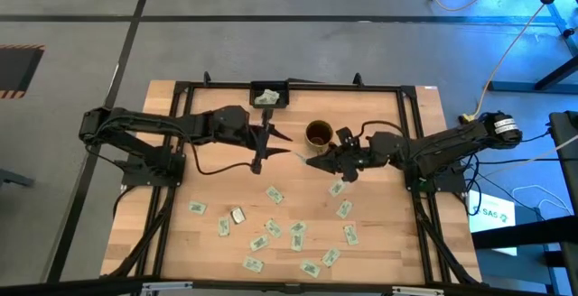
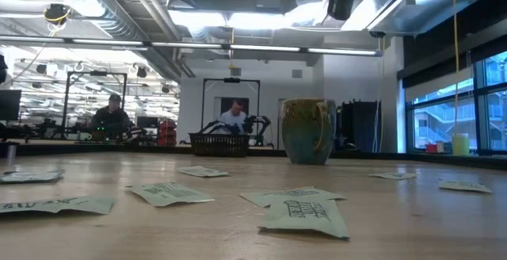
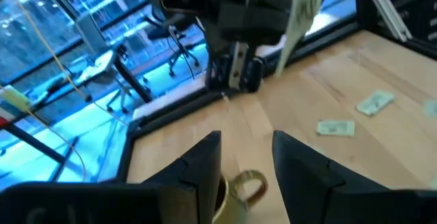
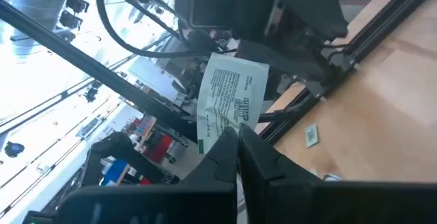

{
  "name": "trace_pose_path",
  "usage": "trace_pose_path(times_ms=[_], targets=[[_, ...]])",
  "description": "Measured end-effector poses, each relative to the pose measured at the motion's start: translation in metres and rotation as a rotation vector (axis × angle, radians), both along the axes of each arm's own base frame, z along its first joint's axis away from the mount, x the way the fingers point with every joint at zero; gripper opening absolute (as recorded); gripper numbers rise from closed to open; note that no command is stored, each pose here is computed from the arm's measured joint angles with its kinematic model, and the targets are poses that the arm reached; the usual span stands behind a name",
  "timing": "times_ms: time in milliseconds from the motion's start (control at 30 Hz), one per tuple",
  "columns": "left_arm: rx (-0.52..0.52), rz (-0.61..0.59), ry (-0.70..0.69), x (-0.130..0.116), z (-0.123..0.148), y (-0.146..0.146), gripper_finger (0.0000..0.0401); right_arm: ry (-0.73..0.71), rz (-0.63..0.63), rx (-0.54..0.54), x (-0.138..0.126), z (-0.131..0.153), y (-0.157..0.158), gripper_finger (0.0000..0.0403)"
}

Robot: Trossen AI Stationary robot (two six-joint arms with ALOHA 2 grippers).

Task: Pick and place Stevia / Truvia into bins
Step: Put the stevia packet into the black container

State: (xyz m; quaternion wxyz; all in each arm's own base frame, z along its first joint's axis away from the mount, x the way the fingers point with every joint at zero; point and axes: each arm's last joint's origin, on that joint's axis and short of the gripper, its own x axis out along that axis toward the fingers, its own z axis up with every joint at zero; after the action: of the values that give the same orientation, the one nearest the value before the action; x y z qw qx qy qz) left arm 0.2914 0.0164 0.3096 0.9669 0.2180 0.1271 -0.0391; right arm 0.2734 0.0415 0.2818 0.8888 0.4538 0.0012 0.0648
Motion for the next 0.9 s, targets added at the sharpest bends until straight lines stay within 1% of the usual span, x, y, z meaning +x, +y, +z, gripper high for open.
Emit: trace_pose_path(times_ms=[167,300,400,667,900], targets=[[-0.015,-0.004,-0.056,0.001,0.005,0.0,0.0124,0.0,0.005,0.0,0.0,0.0,-0.001,0.0002],[-0.077,-0.084,-0.113,0.002,0.011,-0.004,0.0123,-0.002,0.002,0.003,0.0,0.0,-0.002,0.0002],[-0.101,-0.115,-0.12,0.002,0.012,-0.005,0.0123,-0.004,-0.011,0.003,0.001,0.0,-0.005,0.0002],[-0.103,-0.112,-0.122,0.002,0.012,-0.005,0.012,-0.003,-0.042,0.002,0.002,0.0,-0.013,0.0002],[-0.098,-0.112,-0.16,0.003,0.016,-0.005,0.0096,-0.002,-0.055,-0.001,0.002,0.0,-0.016,0.0002]])
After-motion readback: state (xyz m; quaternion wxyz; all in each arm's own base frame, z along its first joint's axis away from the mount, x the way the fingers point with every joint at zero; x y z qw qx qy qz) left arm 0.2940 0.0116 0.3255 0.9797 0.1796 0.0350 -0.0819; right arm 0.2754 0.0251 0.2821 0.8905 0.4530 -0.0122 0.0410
